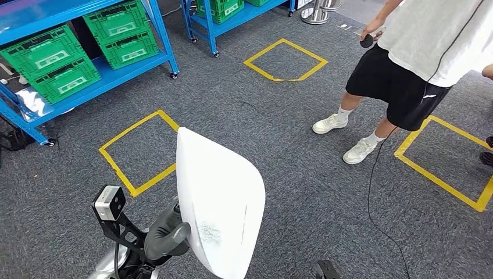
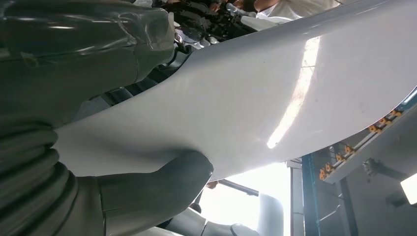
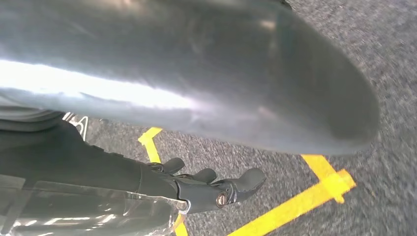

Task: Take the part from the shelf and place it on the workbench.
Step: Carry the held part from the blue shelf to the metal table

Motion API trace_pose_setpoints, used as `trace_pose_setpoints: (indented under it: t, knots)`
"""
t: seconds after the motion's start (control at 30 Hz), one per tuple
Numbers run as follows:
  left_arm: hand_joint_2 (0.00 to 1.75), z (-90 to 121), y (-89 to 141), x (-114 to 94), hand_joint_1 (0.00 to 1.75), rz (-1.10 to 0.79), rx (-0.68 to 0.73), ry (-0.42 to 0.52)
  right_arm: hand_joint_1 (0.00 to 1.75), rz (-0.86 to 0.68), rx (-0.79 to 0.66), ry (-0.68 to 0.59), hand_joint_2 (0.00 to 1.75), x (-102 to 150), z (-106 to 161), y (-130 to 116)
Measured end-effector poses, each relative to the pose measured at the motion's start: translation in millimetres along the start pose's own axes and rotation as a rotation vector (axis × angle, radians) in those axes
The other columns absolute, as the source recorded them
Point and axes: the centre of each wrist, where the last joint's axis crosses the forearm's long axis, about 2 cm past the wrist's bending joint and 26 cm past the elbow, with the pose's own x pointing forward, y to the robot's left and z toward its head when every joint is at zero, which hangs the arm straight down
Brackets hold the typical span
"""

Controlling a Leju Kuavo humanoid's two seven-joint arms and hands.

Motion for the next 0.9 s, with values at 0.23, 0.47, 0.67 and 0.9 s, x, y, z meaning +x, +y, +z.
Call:
trace_pose_setpoints:
  t: [0.23, 0.47, 0.67, 0.9]
  knots:
    - [1.75, 2, 0, 0, 1.75, 0.000, 0.003, 0.004, 0.00, -0.013, 0.006, 0.003, 0.00, -4, 0, 2]
    - [1.75, -1, 0, 1, 1.75, -0.001, -0.006, -0.002, 0.00, -0.033, 0.023, 0.007, 0.00, -12, 1, 9]
    - [1.75, -2, -1, -2, 1.75, 0.005, -0.004, -0.003, 0.00, -0.038, 0.014, 0.010, 0.00, -15, 1, 4]
    - [1.75, -1, -2, -3, 1.75, 0.010, -0.008, 0.001, 0.00, -0.059, 0.015, 0.001, 0.00, -20, 2, 7]
